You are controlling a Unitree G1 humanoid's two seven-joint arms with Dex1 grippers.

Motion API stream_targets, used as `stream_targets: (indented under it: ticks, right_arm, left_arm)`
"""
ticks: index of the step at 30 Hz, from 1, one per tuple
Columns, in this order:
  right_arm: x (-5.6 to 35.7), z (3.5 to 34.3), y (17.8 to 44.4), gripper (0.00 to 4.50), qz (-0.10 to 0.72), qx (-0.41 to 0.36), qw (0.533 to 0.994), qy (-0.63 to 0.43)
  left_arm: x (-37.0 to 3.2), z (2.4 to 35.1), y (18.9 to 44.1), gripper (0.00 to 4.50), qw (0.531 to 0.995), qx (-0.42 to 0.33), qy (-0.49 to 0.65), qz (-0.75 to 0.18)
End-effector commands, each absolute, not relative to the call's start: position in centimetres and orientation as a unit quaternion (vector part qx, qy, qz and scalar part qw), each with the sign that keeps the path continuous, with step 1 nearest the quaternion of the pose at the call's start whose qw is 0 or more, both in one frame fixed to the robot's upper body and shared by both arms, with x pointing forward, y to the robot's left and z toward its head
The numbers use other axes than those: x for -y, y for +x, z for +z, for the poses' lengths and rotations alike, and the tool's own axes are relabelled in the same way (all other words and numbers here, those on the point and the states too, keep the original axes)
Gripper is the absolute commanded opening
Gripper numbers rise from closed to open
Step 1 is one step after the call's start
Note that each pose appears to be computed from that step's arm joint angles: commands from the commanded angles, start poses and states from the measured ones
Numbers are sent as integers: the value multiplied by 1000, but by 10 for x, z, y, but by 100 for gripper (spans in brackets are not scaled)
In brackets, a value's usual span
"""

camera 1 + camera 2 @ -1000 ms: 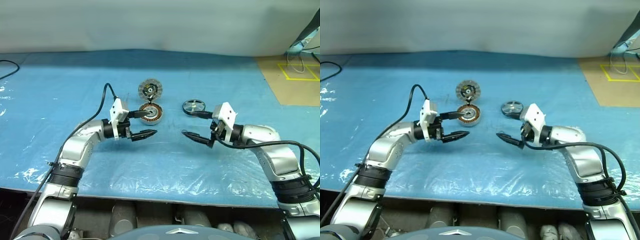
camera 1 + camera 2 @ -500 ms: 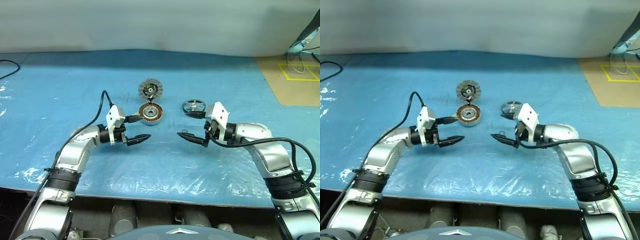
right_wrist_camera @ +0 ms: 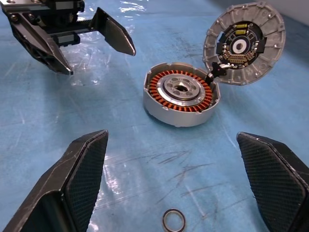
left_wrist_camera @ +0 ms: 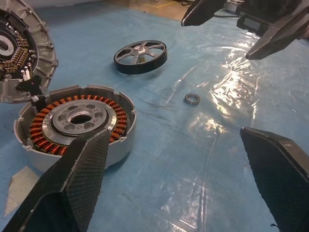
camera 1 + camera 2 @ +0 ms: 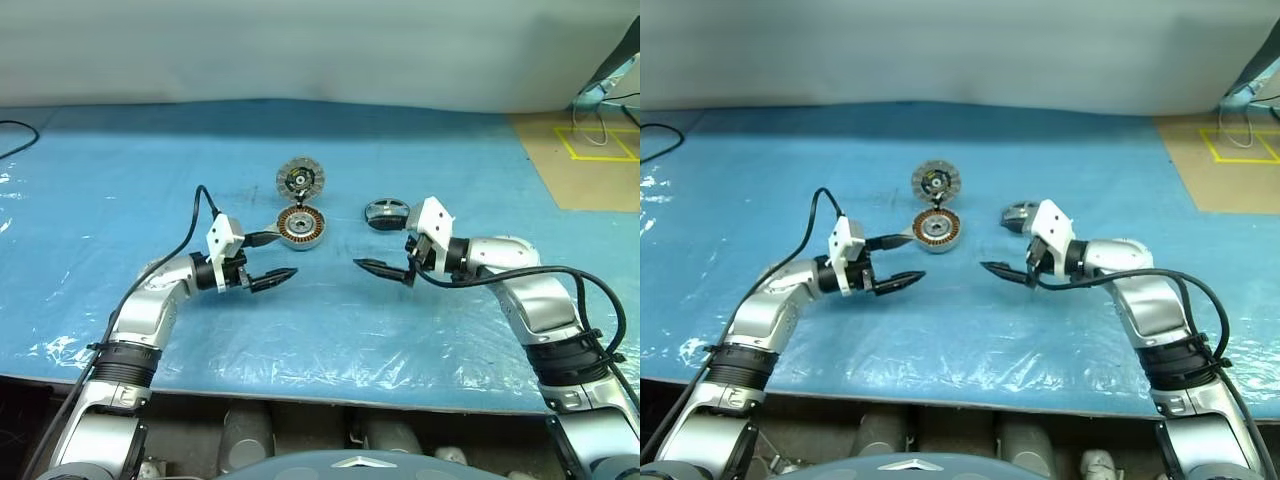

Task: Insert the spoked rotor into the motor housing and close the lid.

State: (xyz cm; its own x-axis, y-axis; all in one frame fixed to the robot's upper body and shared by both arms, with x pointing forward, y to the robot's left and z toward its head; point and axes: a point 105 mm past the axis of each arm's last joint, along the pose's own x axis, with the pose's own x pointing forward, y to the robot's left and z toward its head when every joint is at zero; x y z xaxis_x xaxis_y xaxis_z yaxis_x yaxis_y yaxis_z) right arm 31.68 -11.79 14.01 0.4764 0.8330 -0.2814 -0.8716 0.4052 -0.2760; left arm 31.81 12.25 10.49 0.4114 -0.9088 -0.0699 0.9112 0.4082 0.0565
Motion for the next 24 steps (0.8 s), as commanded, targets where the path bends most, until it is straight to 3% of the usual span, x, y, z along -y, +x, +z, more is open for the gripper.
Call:
stream_targets:
  ticks: [1,9,15,24]
  right_arm:
    - [107,156,322,450,509,-32,843,-173]
    - [71,176,350,450,513,-46,835,-195]
    - [35,176,368,450,571,-24,766,-294]
    - [20,165,385,450,615,-15,644,-456]
  left_arm:
    - [-127,117,322,449,846,11,47,-531]
    - [-141,121,327,449,872,20,46,-486]
    - [-155,120,321,449,885,14,52,-463]
    - [-156,121,312,449,895,13,49,-443]
